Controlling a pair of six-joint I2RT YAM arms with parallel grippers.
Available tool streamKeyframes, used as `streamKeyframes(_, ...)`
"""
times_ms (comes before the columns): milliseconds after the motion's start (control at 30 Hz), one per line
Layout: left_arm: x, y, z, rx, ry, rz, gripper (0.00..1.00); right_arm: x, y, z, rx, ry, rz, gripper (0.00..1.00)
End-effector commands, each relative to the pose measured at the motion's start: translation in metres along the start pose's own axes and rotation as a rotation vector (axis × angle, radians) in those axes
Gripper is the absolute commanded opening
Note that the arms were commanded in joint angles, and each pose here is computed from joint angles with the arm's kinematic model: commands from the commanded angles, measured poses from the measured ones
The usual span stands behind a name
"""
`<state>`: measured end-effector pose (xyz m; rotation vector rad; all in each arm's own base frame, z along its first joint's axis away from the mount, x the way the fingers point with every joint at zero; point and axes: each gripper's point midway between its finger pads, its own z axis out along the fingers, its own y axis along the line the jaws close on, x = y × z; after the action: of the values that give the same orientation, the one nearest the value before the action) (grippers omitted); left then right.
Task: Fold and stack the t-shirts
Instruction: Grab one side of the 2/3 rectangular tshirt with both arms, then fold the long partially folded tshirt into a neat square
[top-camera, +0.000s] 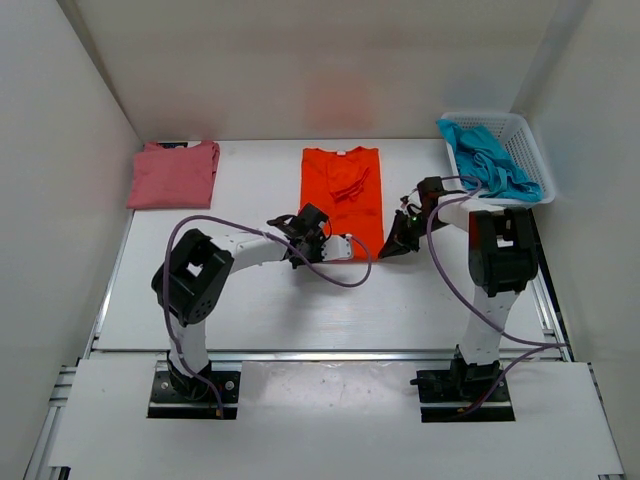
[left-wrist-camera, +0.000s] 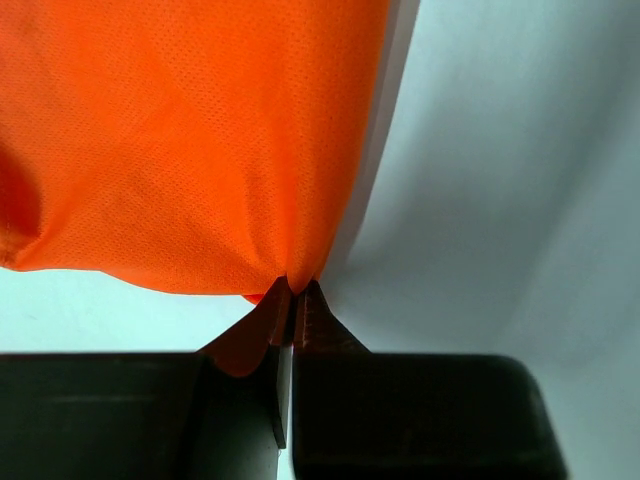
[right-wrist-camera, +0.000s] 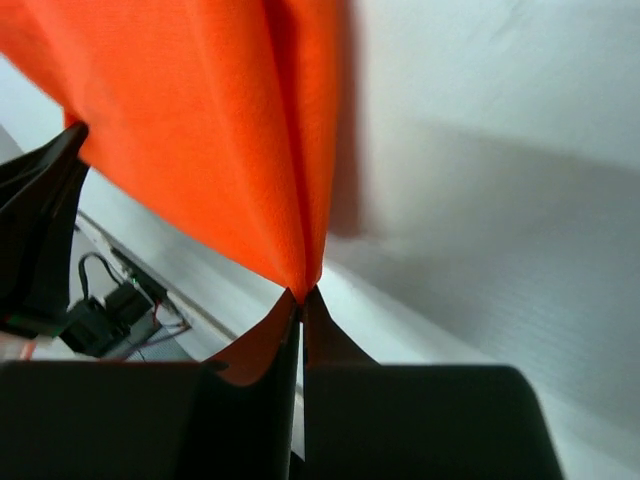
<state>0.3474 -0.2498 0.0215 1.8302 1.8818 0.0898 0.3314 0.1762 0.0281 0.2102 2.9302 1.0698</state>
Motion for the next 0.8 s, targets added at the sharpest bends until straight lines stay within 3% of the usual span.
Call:
streamKeyframes(0, 0.006, -0.026, -0.039, 0.081, 0.048, -0.037, 0.0, 0.03, 0.024, -0.02, -0.034, 0.043, -0.075, 0.01)
streamKeyframes(233, 0.037, -0.094, -0.091, 0.219, 0.157, -0.006, 0.0, 0.113, 0.037, -0.035, -0.039, 0.154, -0.133, 0.0)
streamKeyframes(433, 0.061, -0.139, -0.153, 0.365, 0.228, 0.012, 0.0, 0.204, 0.039, -0.043, 0.023, 0.331, -0.143, 0.0)
streamKeyframes(700, 0.056, -0.136, -0.197, 0.417, 0.295, 0.001, 0.0, 0.21, 0.062, -0.078, 0.036, 0.313, -0.142, 0.0)
streamKeyframes(767, 0.036, -0.125, -0.197, 0.432, 0.229, -0.053, 0.0, 0.201, 0.069, -0.083, 0.035, 0.283, -0.137, 0.0)
